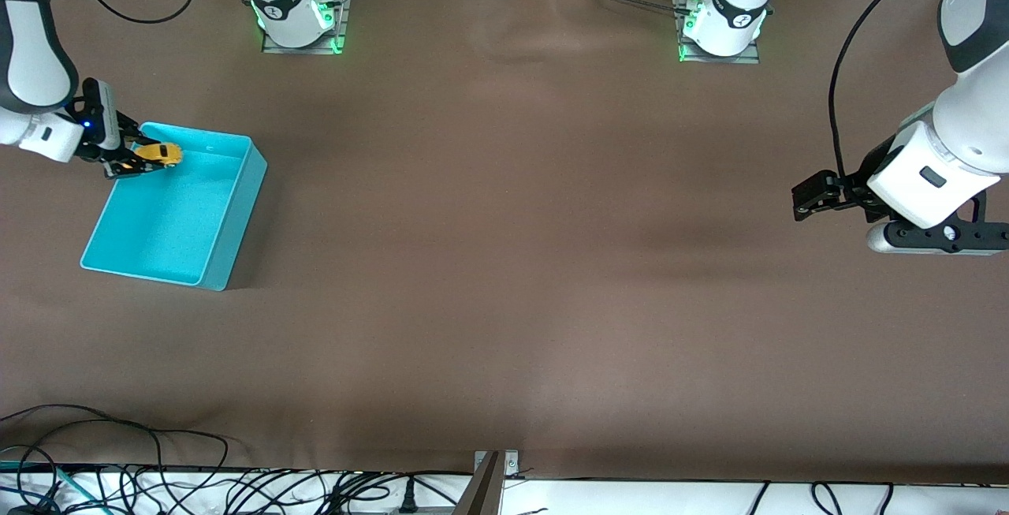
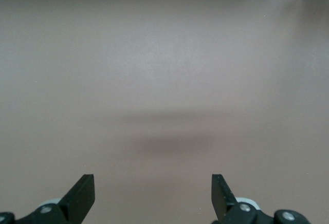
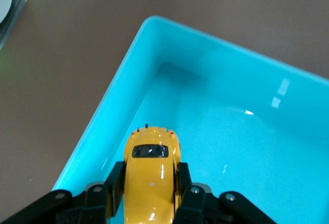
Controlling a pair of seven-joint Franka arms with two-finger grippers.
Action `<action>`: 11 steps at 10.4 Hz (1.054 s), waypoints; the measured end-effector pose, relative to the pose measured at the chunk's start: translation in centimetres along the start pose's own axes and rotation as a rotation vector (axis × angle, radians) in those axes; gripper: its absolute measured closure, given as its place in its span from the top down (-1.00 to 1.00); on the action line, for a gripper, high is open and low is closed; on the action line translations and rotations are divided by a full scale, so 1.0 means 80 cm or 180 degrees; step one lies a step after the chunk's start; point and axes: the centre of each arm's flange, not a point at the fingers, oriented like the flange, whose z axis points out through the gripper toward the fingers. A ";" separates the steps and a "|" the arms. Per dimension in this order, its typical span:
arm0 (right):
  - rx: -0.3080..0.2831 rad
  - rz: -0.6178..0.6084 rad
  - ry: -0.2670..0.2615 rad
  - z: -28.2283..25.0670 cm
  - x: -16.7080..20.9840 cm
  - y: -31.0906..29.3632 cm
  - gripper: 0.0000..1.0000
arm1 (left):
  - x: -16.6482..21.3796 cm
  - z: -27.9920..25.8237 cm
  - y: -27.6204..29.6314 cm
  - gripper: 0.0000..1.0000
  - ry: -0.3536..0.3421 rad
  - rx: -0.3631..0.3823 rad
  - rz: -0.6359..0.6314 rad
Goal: Wind up and store yellow beetle car
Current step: 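Lift the car with the right gripper and lower it into the box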
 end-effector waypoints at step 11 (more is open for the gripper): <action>0.0125 -0.0328 -0.0086 0.076 -0.061 0.030 -0.08 | -0.001 0.000 0.009 1.00 0.0000 -0.0003 0.0037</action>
